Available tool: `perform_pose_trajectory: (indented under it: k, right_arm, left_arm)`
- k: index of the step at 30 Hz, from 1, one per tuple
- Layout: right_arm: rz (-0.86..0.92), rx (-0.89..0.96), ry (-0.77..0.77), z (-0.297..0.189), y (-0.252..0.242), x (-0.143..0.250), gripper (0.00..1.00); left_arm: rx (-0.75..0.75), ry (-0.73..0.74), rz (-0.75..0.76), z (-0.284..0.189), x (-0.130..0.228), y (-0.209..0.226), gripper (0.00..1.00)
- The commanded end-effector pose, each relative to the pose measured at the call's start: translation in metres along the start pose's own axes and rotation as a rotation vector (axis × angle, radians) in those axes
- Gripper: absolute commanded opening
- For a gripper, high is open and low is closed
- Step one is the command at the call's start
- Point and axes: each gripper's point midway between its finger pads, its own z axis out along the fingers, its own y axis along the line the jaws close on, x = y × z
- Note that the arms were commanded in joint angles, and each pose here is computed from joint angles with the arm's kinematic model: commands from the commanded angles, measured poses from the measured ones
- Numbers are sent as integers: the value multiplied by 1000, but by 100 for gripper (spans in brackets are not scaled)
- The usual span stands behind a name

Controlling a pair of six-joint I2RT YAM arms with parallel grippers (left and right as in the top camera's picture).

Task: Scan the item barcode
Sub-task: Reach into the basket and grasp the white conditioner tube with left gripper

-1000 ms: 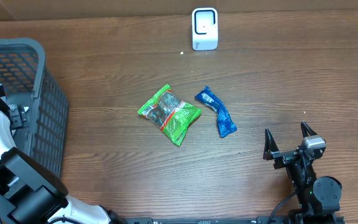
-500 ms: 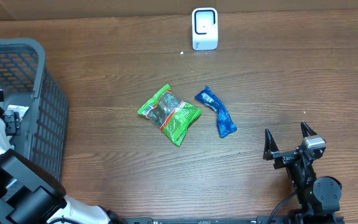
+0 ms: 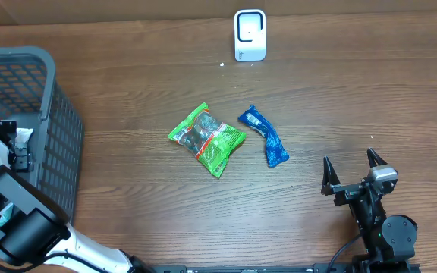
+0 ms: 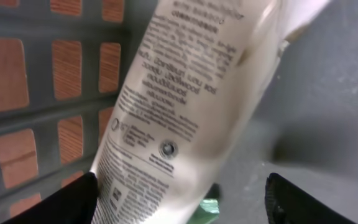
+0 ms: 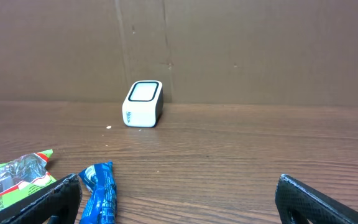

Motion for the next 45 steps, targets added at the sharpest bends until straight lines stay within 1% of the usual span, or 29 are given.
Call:
perform_pose_trajectory:
  k: [1,5,6,11,14,17,20,21,23,26,28,30,31,33,34,36,38,40,45]
  right_arm:
    - [0,5,-5,0,-1,1,100]
    - [0,5,-5,0,-1,1,100]
    - [0,5,-5,0,-1,1,100]
    - [0,5,-5,0,-1,1,100]
    - [0,5,-5,0,-1,1,100]
    - [0,5,-5,0,-1,1,100]
    - [0,5,-5,0,-1,1,100]
    - [0,5,-5,0,-1,1,100]
    - [0,5,-5,0,-1,1,100]
    - [0,5,-5,0,-1,1,100]
    - [0,5,-5,0,-1,1,100]
    - [0,5,-5,0,-1,1,100]
    - [0,5,-5,0,-1,1,100]
    - [0,5,-5,0,-1,1,100]
    - [0,5,-5,0,-1,1,100]
    - [0,5,-5,0,-1,1,100]
    - [0,5,-5,0,-1,1,100]
    - [0,5,-5,0,-1,1,100]
    - [0,5,-5,0,-1,1,100]
  left_arm:
    - [62,40,3,21,7,-18,66]
    - [79,22,-14,21,-1,-26,50]
    - [95,9,-11,21,-4,-30,47]
    - [232,-70,-74,14,-23,-60,45]
    - [314,-99,-131,8,-32,-77,38]
    - [360,-102,-164,3,-36,-89,26]
    - [369,-94,-185,1,-37,-94,26]
    - [372,-92,-198,1,-37,-95,27]
    - [375,-87,-217,0,-37,-96,34]
    - [376,-79,-257,0,-37,-96,38]
    - [377,-75,-276,1,-37,-96,39]
    - [378,-69,-291,2,-37,-96,38]
    - [377,-64,-303,3,-36,-96,33]
    - [363,-49,-344,4,-35,-94,20]
    - [354,-40,-373,5,-34,-93,16]
    - [333,-17,-424,6,-30,-90,13]
    - [332,-4,-441,6,-28,-91,10]
    - [336,5,-439,6,-26,-92,4]
    - [343,25,-442,0,-22,-92,4]
